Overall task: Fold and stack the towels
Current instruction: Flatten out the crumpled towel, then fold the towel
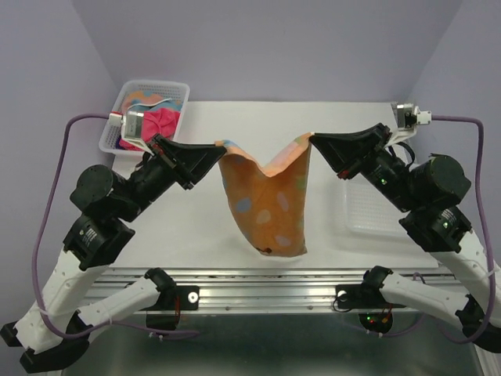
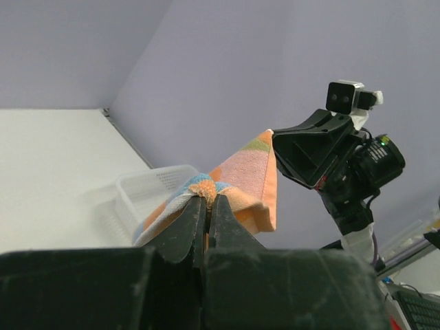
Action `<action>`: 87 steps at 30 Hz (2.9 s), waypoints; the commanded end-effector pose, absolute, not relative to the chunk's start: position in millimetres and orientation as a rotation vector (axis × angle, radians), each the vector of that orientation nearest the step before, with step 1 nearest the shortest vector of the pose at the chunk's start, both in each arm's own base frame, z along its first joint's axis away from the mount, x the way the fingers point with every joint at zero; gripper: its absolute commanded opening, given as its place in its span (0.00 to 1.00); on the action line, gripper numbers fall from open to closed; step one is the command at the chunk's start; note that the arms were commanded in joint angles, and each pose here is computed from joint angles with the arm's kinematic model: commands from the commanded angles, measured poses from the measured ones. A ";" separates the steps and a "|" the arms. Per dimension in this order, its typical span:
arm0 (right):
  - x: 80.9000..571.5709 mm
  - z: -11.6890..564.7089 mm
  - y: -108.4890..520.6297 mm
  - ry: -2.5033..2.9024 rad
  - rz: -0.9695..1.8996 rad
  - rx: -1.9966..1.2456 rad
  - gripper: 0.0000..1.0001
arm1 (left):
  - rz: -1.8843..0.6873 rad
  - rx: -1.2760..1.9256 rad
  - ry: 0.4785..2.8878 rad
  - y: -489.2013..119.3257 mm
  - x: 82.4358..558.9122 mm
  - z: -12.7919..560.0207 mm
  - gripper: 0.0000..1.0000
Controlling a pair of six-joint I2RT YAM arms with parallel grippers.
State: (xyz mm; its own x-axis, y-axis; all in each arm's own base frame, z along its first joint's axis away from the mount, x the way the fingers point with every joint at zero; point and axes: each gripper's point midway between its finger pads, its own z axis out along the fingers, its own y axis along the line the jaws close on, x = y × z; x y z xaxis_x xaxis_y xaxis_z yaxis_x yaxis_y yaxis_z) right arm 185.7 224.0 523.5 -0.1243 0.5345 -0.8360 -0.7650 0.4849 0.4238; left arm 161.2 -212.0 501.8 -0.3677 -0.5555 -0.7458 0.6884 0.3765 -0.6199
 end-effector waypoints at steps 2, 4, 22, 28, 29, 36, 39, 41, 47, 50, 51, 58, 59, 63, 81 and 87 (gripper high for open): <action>254.6 478.5 210.6 1.393 0.816 -0.020 0.01 | -1.161 0.007 1.479 -225.4 219.0 479.2 0.00; 281.2 461.7 207.8 1.428 0.693 0.048 0.01 | -1.060 -0.076 1.527 -225.2 249.5 461.6 0.00; 488.9 364.3 199.9 1.533 0.501 0.056 0.01 | -0.856 -0.098 1.617 -187.6 470.5 368.0 0.00; 545.4 324.0 204.3 1.577 0.517 0.038 0.01 | -0.871 -0.032 1.657 -190.7 532.8 336.4 0.00; 555.8 307.9 204.5 1.603 0.516 0.048 0.01 | -0.877 -0.029 1.671 -194.9 547.5 327.2 0.00; 578.0 302.9 201.3 1.610 0.502 0.023 0.01 | -0.883 0.009 1.644 -202.6 581.5 310.0 0.00; 588.5 296.3 198.5 1.604 0.470 0.016 0.01 | -0.870 0.032 1.637 -204.2 596.9 298.3 0.00; 598.5 281.5 198.6 1.632 0.462 0.014 0.01 | -0.880 0.020 1.666 -205.0 606.9 278.1 0.00; 607.0 259.6 207.4 1.685 0.501 -0.013 0.01 | -0.918 0.020 1.701 -207.4 611.8 255.7 0.00; 599.6 252.4 207.5 1.713 0.523 0.007 0.01 | -0.895 0.005 1.727 -202.8 603.8 246.8 0.00; 596.6 250.3 207.4 1.720 0.530 0.012 0.01 | -0.891 -0.002 1.735 -201.5 600.5 244.7 0.00; 547.0 222.0 203.9 1.808 0.621 0.078 0.01 | -0.907 -0.020 1.801 -195.3 549.7 231.8 0.00; 540.2 216.9 203.9 1.827 0.629 0.084 0.01 | -0.907 -0.038 1.845 -193.2 539.2 213.0 0.00; 503.9 197.1 205.6 1.910 0.657 0.122 0.01 | -0.956 -0.062 1.890 -193.8 501.1 196.0 0.00; 348.3 151.1 226.0 2.063 0.712 0.175 0.01 | -0.923 -0.191 2.035 -176.7 360.6 135.1 0.00; 326.8 145.5 222.6 2.086 0.715 0.168 0.01 | -0.922 -0.201 2.064 -174.7 334.1 121.2 0.00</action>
